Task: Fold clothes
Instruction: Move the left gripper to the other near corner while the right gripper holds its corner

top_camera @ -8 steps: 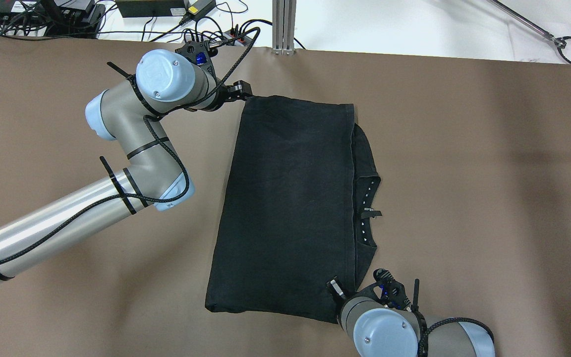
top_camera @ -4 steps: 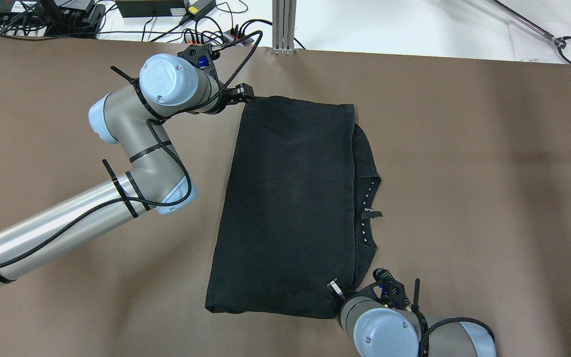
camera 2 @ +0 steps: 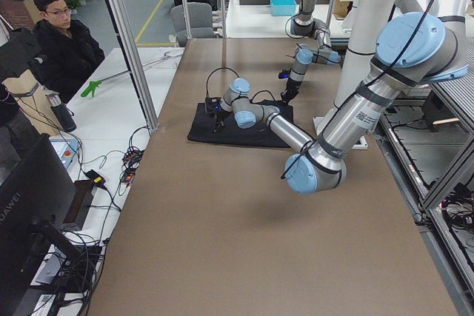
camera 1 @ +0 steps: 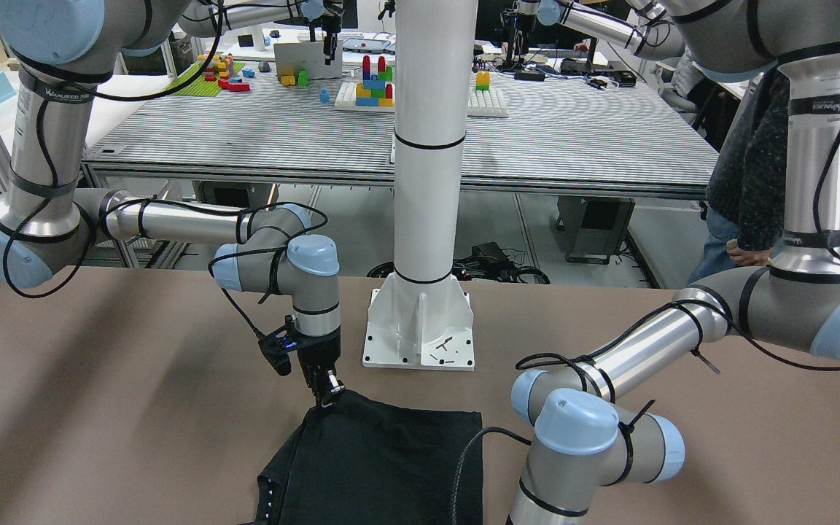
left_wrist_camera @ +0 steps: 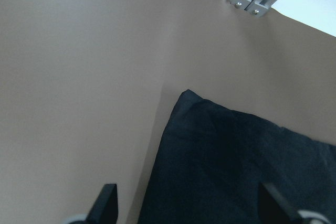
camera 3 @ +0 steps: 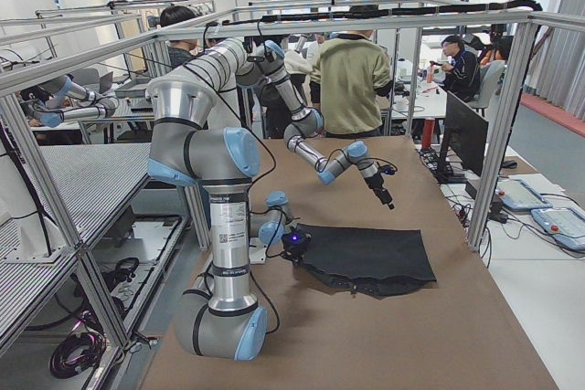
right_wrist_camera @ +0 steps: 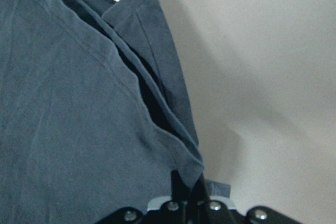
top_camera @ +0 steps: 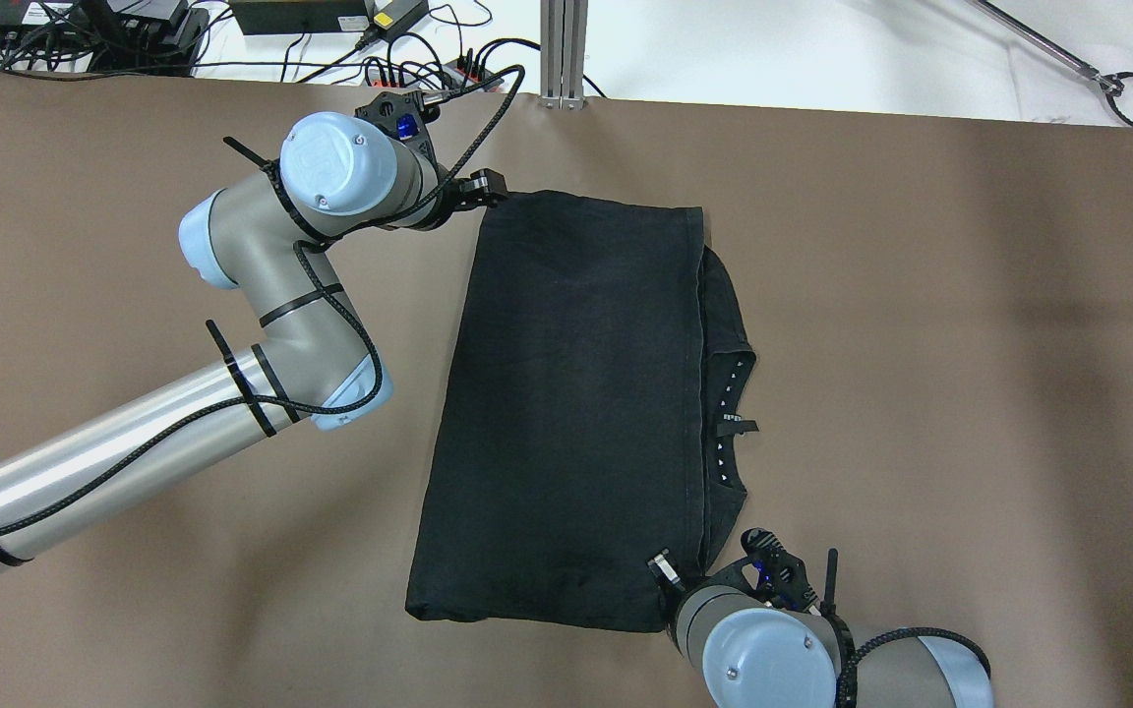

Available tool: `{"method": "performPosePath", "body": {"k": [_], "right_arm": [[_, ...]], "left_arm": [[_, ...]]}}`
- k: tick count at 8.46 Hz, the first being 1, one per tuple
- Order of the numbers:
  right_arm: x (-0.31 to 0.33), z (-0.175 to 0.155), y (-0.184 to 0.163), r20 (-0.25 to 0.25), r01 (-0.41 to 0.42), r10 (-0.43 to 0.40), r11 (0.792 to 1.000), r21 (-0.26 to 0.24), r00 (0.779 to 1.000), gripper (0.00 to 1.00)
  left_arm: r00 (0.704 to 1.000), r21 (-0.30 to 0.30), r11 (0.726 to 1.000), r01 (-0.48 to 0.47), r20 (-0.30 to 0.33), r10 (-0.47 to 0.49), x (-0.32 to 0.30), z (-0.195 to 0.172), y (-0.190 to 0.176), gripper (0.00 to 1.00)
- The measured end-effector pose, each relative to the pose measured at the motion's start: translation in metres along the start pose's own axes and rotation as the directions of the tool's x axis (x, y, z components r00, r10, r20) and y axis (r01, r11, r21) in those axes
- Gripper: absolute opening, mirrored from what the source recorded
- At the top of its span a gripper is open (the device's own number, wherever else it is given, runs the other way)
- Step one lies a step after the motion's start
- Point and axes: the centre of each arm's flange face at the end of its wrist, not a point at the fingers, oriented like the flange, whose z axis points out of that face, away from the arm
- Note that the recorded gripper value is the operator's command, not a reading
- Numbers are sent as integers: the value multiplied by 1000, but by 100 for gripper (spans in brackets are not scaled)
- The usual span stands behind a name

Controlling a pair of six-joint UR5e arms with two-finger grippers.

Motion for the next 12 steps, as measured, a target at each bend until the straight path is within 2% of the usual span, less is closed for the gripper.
{"method": "performPosePath", "body": {"k": [3,5,6,7,9,11,12], "right_arm": [[2,-1,0,-3,2,-2,1000,1,1000,0],[2,-1,0,-3,2,-2,1000,0,1000,0],[2,-1,0,-2,1,-1,1000,1,1000,0],[3,0,0,-3,1,-1,1000,2,1000,0],[4,1,-2,-6,1,-1,1000,6,1000,0],[5,2,-3,-7,1,-1,1000,8,1000,0],[5,2,-3,-7,1,-1,1000,9,1000,0]], "left_arm": [[993,-21,995,99,-55,-100,-56,-67,133,91],[986,-54,986,158,-43,-160,-83,-91,211,78],[982,-72,980,184,-31,-187,-91,-95,252,69],[978,-87,975,205,-13,-207,-102,-97,285,65],[971,-108,965,241,23,-240,-121,-96,323,60],[962,-124,954,271,45,-268,-130,-96,341,54],[959,-135,949,285,51,-280,-131,-97,350,48]]}}
